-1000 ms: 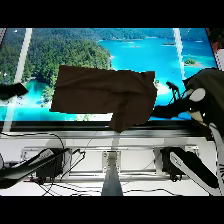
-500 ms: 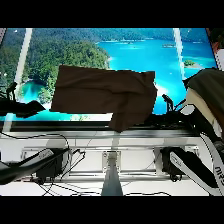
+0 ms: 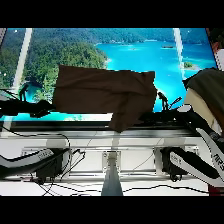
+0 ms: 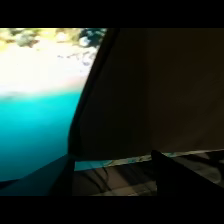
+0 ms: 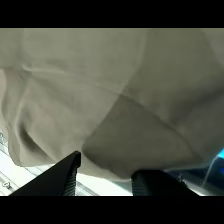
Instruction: Fold the clothes and pants, and hang the long-sleeved shirts on hangers.
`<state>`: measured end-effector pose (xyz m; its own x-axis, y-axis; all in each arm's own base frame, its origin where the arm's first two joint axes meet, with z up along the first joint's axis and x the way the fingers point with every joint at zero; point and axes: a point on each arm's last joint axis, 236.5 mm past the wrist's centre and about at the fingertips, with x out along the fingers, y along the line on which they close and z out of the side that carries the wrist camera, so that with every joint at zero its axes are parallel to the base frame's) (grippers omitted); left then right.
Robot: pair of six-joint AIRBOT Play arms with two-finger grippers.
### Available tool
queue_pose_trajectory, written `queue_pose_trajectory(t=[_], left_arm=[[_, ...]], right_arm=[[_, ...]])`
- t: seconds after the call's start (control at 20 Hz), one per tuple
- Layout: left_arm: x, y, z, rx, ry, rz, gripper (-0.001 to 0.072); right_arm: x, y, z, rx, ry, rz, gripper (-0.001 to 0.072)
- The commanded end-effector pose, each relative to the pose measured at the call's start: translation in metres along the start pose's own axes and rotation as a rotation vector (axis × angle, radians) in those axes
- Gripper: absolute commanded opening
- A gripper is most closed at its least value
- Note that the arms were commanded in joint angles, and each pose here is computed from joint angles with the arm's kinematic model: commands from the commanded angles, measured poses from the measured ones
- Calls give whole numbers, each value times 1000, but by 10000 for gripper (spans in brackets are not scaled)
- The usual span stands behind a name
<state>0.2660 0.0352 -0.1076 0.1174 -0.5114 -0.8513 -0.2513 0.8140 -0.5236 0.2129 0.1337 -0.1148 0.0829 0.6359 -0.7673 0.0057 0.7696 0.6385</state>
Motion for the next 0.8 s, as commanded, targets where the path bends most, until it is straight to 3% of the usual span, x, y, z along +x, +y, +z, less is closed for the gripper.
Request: queue_pose_trajectory(t=[0.0,0.15,0.3,0.35,0.65,0.75], left_arm=[[21,-4,-2,35,45,12,491],[30,-4,12,63,3,47,400],[30,-6,22,51,-39,42,45],[30,-6,22,52,-40,43,15],[30,-6,22,51,-38,41,14],[30,-6,21,51,-38,40,15]], right_arm=[[1,2,3,-25,-12,11,370],[1,2,3,-25,-13,11,370],[1,5,-1,-33,6,25,370],[1,9,-7,-78,28,44,370],[-2,30,-20,-231,70,142,370],[-6,55,-16,-293,33,246,370]])
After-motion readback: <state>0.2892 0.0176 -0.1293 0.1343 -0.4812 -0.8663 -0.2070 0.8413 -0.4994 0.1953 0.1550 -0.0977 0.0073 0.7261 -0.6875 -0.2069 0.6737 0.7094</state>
